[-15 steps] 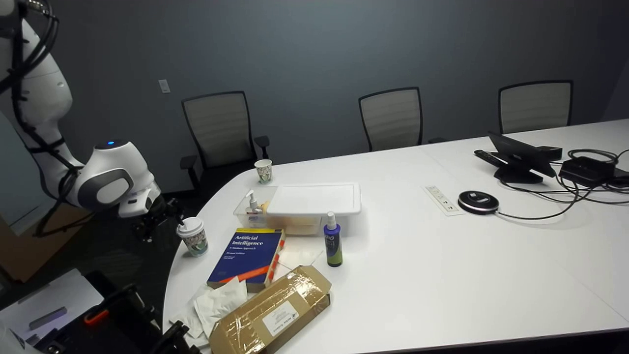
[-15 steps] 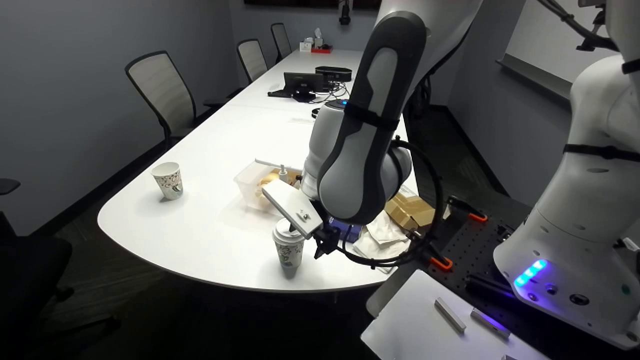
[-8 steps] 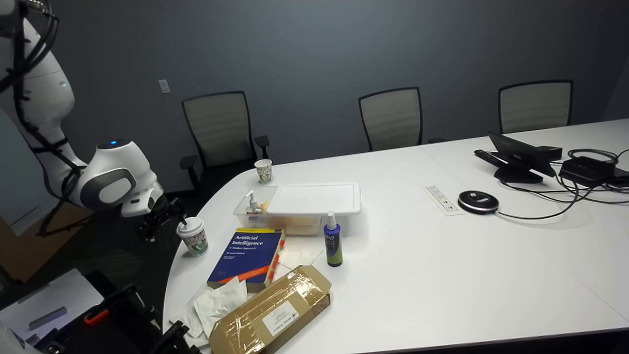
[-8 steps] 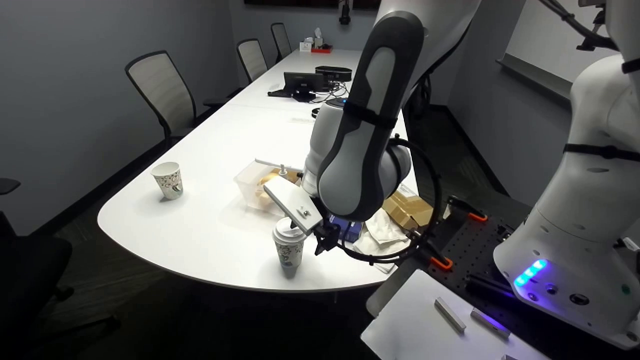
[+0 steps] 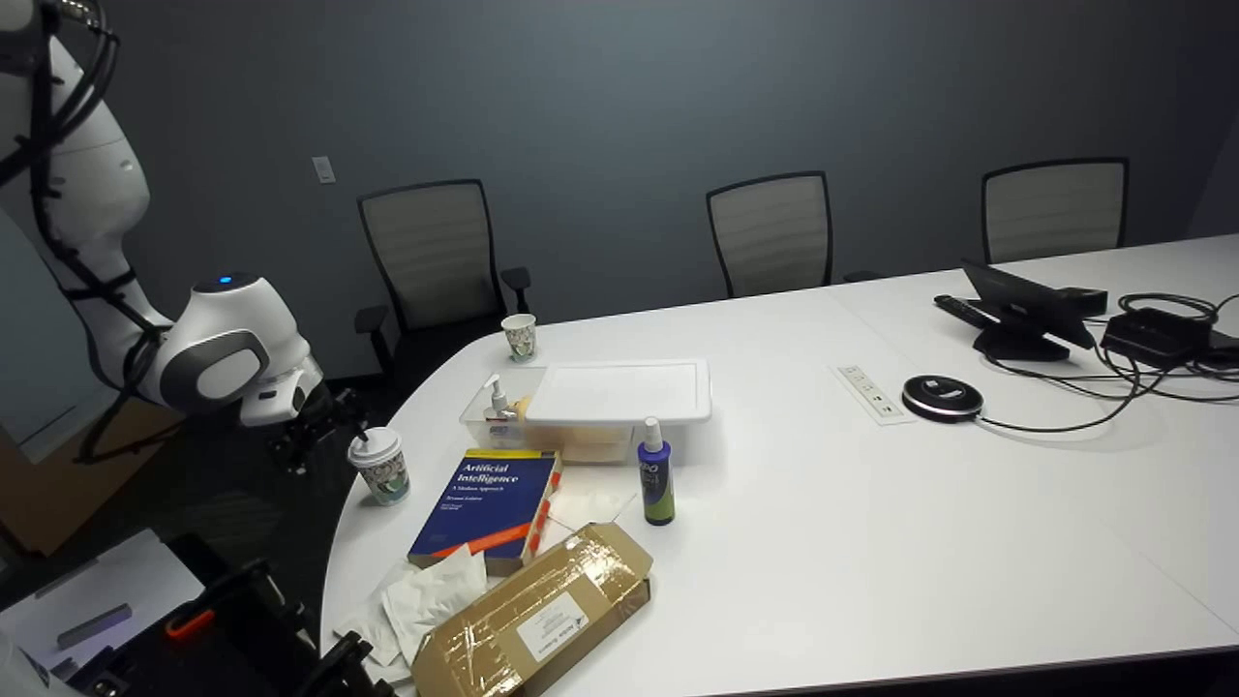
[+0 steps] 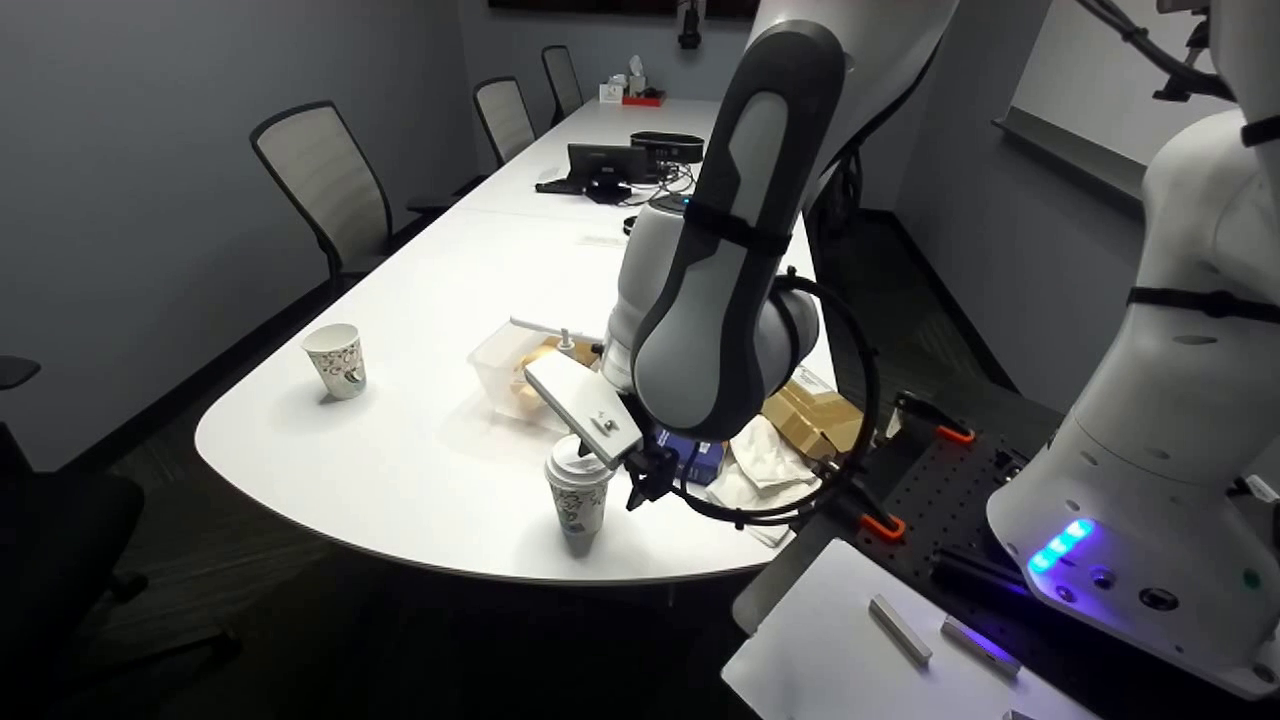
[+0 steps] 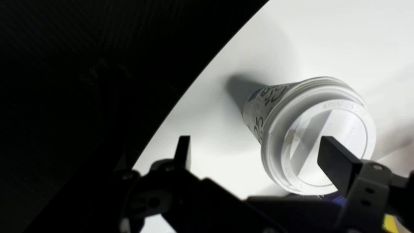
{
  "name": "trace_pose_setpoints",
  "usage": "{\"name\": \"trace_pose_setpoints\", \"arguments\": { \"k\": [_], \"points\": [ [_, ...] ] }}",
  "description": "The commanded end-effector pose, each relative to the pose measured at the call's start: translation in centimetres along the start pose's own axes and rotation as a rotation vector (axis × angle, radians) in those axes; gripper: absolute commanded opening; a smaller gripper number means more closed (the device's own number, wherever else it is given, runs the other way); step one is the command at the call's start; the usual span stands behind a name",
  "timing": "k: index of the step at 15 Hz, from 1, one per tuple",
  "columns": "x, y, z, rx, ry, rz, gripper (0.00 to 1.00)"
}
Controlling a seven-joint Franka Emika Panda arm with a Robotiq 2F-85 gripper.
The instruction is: Remove the lid from the coffee cup.
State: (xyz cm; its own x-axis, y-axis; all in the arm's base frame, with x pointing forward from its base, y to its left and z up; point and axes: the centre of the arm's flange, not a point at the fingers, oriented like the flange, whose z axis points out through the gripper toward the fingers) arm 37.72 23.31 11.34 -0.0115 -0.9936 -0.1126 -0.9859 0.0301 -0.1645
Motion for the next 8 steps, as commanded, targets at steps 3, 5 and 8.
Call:
{"name": "trace_pose_setpoints", "arguments": {
  "k": [3, 5, 8],
  "points": [
    [-0.61, 0.36, -0.21, -0.014, -0.015, 0.012, 1.00],
    [-0.59, 0.48, 0.22, -0.019, -0.024, 0.014, 1.00],
    [-0.56, 0.65, 0.50, -0.026, -0.029, 0.020, 1.00]
  ]
}}
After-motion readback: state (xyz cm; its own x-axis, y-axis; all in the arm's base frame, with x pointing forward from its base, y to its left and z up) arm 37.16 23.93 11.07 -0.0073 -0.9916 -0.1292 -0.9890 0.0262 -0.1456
